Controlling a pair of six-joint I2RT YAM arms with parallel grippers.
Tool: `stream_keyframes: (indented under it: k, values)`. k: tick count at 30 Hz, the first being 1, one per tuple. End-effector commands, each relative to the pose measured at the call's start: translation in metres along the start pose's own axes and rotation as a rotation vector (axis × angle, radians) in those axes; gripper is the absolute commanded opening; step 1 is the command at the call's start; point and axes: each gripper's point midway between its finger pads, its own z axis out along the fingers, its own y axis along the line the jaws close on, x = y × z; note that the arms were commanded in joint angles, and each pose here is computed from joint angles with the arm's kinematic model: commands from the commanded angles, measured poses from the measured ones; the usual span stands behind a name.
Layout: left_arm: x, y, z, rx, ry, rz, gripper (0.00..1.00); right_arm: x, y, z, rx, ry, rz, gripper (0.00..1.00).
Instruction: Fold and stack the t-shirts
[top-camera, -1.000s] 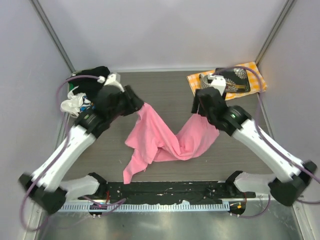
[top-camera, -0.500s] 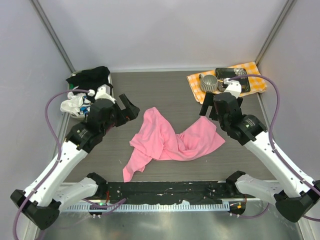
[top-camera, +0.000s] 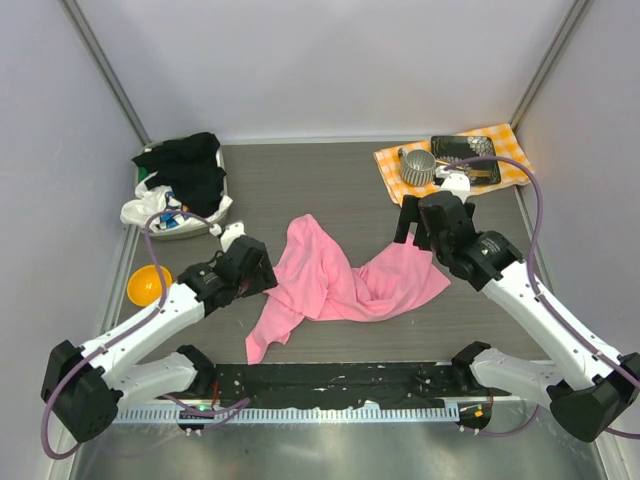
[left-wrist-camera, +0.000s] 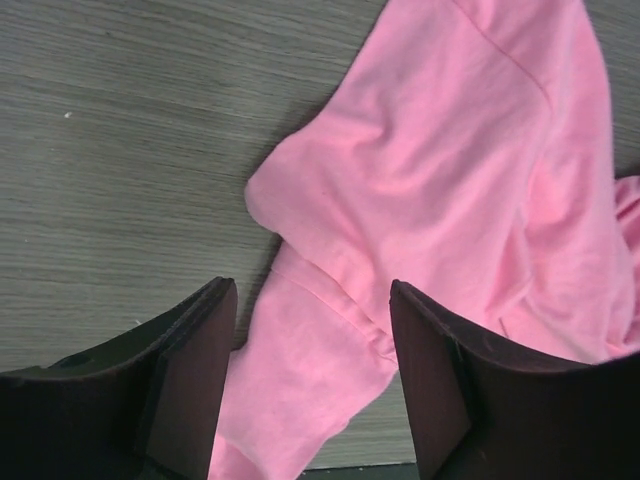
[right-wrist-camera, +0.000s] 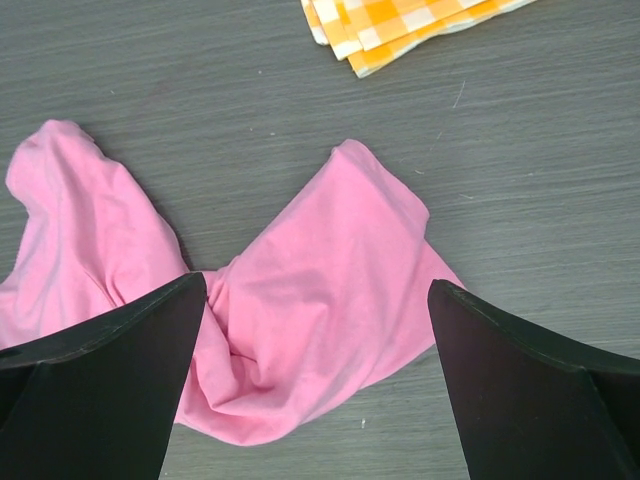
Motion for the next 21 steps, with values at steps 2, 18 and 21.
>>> stream_keyframes:
  k: [2, 18, 21]
  values:
    - [0.001, 0.001, 0.026, -0.044, -0.028, -0.029, 0.61, 0.004, 0.002, -0.001, -0.026, -0.012, 0.001, 1.0]
    - [0.014, 0.022, 0.079, -0.19, 0.01, -0.015, 0.55, 0.018, -0.002, 0.007, -0.016, 0.01, -0.033, 1.0]
    - [0.012, 0.027, 0.086, -0.201, 0.005, -0.032, 0.53, 0.021, -0.003, 0.009, -0.013, 0.013, -0.04, 1.0]
